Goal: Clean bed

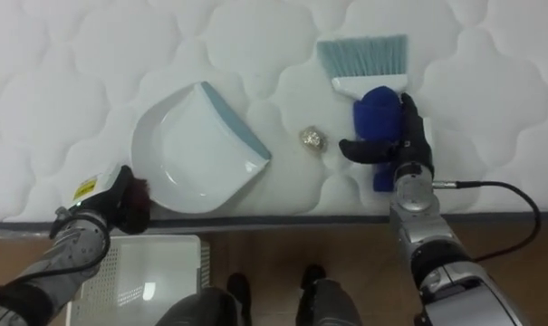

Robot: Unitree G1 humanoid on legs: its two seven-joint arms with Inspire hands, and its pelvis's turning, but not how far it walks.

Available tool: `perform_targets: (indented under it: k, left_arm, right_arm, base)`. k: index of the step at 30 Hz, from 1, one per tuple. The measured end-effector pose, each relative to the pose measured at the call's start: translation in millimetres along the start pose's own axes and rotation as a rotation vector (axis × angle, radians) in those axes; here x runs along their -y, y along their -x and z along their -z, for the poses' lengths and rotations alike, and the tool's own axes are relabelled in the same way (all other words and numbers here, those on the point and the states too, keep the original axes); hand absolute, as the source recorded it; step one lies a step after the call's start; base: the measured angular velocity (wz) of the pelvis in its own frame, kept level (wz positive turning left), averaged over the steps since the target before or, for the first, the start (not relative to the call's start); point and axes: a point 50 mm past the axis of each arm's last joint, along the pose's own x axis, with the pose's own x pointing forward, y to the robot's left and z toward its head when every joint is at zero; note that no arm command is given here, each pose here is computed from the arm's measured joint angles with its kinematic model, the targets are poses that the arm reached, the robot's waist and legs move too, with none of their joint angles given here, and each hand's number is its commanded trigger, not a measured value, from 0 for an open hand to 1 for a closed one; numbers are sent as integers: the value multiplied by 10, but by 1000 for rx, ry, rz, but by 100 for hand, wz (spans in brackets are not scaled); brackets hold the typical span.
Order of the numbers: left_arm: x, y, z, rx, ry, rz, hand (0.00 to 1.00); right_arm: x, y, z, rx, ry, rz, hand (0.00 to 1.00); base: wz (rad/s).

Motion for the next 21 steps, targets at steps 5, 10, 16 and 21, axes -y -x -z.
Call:
perform_targets:
  k: [5,10,16,21]
  left_arm:
    - [8,-16,-54,8,-1,2,100]
    - [50,-5,-75,17,-18,18,100]
    - [65,-6,-84,13,-32,41,100]
    - [60,-11,-94,8,-33,46,100]
  right_arm:
    - [2,8,33,-5,90,5,100]
    - [189,1,107,-15,206,67,100]
    - [252,22,201,-42,318,79,100]
    - [245,29,220,-50,327,78,100]
  base:
    - [5]
    - [1]
    - [2]
    - [0]
